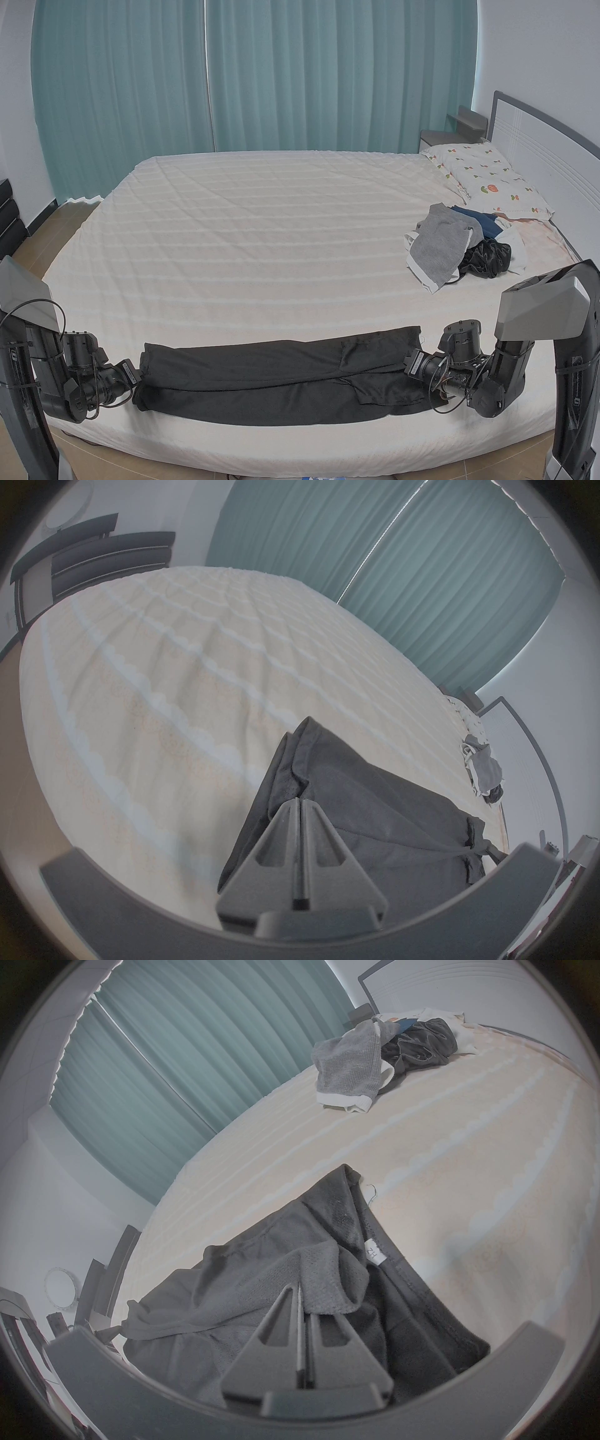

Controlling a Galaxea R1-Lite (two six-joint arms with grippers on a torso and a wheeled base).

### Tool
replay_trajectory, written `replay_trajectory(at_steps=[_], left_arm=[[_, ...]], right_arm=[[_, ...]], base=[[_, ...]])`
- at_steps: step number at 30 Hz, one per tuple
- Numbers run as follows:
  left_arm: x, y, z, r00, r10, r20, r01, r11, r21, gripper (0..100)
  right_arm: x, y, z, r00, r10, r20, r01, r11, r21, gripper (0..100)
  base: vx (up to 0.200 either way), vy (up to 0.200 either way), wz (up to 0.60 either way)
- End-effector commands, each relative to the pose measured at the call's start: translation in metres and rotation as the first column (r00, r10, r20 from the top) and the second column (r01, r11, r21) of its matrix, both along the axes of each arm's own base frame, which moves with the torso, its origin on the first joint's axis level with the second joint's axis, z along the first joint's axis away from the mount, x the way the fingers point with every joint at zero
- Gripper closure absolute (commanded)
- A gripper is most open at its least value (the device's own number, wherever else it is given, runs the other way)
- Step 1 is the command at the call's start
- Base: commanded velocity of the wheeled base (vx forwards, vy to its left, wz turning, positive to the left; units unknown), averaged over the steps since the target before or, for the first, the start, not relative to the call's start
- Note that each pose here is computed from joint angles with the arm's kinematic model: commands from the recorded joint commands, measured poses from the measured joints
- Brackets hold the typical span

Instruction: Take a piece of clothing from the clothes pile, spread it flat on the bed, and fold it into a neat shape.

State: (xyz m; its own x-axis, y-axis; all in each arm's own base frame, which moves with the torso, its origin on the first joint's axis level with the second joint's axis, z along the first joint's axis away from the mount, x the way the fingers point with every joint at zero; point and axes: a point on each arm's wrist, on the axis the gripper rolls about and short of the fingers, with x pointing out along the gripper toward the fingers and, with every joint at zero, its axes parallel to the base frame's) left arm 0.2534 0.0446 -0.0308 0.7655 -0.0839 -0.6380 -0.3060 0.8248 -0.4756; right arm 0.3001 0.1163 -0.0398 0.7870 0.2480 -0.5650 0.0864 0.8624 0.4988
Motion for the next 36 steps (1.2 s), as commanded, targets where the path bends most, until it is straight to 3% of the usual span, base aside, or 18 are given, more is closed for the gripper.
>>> replay_trajectory(at_steps=[1,3,4,10,15,18,20,21,23,27,36], left_arm=[[-0.001,0.001,-0.005,1.000,0.005,-0.021,-0.005,1.000,-0.001,100],[-0.002,0.002,-0.005,1.000,0.005,-0.022,-0.005,1.000,0.000,100],[-0.002,0.002,-0.005,1.000,0.005,-0.021,-0.005,1.000,0.000,0],[-0.003,0.006,-0.001,1.000,0.024,-0.006,-0.024,1.000,-0.002,0],[0.003,0.014,0.008,0.997,0.063,0.044,-0.062,0.998,-0.022,0],[0.018,0.017,0.012,0.988,0.124,0.090,-0.115,0.989,-0.093,0],[0.025,0.017,0.014,0.983,0.152,0.105,-0.138,0.982,-0.130,0],[0.037,0.019,0.017,0.972,0.194,0.136,-0.167,0.968,-0.186,0],[0.047,0.014,0.019,0.969,0.197,0.149,-0.162,0.962,-0.221,0],[0.060,-0.007,0.003,0.982,0.136,0.131,-0.105,0.971,-0.217,0],[0.072,-0.017,-0.016,0.978,0.176,0.114,-0.157,0.975,-0.158,0]], right_arm=[[-0.002,-0.001,-0.006,1.000,0.003,-0.021,-0.004,1.000,-0.016,100],[-0.002,-0.001,-0.007,1.000,0.003,-0.022,-0.004,1.000,-0.016,100],[-0.003,-0.001,-0.007,1.000,0.009,-0.024,-0.010,1.000,-0.021,0],[-0.005,-0.003,0.000,1.000,0.004,-0.003,-0.004,1.000,-0.025,0],[0.000,-0.023,0.017,0.997,-0.055,0.058,0.056,0.998,0.000,0],[0.005,-0.036,0.026,0.992,-0.092,0.091,0.091,0.996,0.020,0],[0.006,-0.039,0.028,0.992,-0.088,0.096,0.085,0.996,0.031,0],[0.007,-0.043,0.029,0.993,-0.071,0.091,0.066,0.996,0.059,0],[0.009,-0.049,0.029,0.995,-0.052,0.084,0.044,0.995,0.093,0],[0.016,-0.061,0.022,0.997,-0.026,0.066,0.018,0.991,0.132,0],[0.025,-0.060,0.008,0.999,-0.006,0.050,-0.001,0.990,0.142,0]], base=[[0.000,0.000,0.00],[0.000,0.000,0.00],[0.000,0.000,0.00],[0.000,0.000,0.00],[0.000,0.000,0.00],[0.000,0.000,0.00],[0.000,0.000,0.00],[0.000,0.000,0.00],[0.000,0.000,0.00],[0.000,0.000,0.00],[0.000,0.000,0.00]])
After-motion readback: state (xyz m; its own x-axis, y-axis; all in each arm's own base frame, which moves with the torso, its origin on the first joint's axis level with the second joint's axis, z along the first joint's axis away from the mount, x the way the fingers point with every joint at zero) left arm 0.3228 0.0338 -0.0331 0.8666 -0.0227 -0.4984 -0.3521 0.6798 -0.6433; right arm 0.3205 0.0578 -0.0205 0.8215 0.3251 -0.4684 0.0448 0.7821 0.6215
